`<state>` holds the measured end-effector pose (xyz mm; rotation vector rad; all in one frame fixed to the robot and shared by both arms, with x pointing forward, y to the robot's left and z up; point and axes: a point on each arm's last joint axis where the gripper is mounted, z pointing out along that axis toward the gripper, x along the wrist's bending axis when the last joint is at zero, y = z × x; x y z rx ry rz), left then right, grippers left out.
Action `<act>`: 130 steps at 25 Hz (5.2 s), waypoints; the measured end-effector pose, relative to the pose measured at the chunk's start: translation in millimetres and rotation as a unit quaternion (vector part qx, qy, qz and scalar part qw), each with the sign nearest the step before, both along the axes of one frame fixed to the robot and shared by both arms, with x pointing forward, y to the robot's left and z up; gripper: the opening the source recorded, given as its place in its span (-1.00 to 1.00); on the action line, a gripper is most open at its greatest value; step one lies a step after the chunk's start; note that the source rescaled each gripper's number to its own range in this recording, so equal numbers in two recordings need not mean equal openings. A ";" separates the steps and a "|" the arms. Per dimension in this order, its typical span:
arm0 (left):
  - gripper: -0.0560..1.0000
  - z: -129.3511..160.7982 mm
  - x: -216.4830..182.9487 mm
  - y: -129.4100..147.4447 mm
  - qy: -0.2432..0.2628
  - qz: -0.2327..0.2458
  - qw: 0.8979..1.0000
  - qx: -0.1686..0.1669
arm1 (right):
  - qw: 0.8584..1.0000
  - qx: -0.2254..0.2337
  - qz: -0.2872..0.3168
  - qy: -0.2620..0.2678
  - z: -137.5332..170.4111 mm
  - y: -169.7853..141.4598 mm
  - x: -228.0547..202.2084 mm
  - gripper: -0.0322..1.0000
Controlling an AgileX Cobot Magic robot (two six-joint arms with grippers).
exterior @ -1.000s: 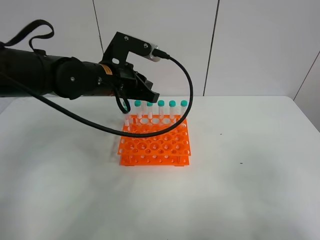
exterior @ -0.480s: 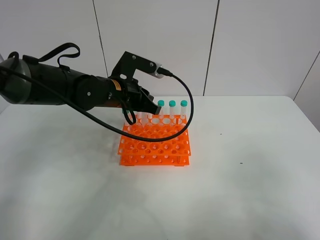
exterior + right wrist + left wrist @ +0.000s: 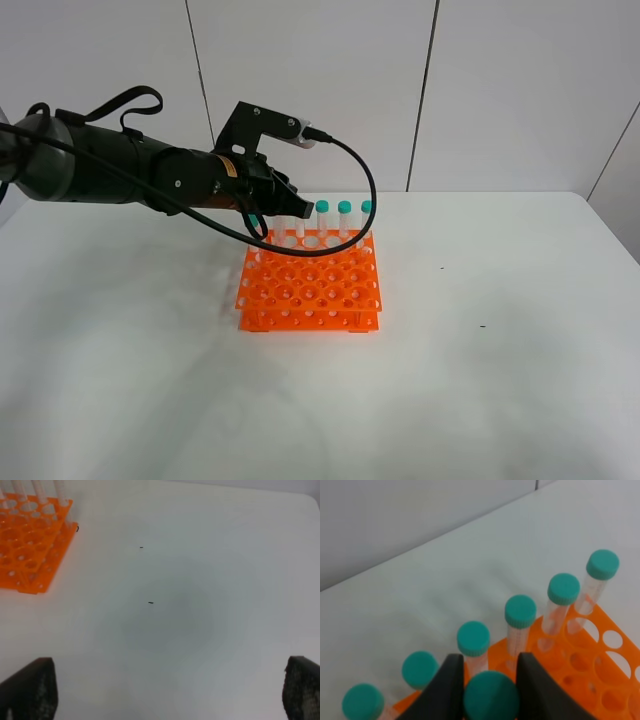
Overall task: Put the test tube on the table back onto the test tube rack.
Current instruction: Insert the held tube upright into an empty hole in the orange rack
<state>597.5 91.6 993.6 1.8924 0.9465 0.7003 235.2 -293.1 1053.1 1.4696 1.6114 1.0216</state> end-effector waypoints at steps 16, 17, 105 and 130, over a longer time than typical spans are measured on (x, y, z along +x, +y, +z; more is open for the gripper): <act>-0.87 -4.2 6.2 7.4 -0.002 0.009 1.000 0.002 | 1.000 0.000 0.000 0.000 0.0 0.0 0.0 1.00; -0.87 -6.1 6.7 7.2 0.000 0.009 1.000 0.002 | 1.000 0.000 0.000 0.000 0.0 0.0 0.0 1.00; -0.87 -50.1 17.8 2.2 0.055 0.053 0.996 -0.047 | 1.000 0.003 0.002 0.000 0.0 0.6 0.0 1.00; -0.87 -58.7 9.2 3.7 0.017 0.026 0.999 -0.044 | 1.000 0.004 0.002 0.000 0.0 0.6 0.0 1.00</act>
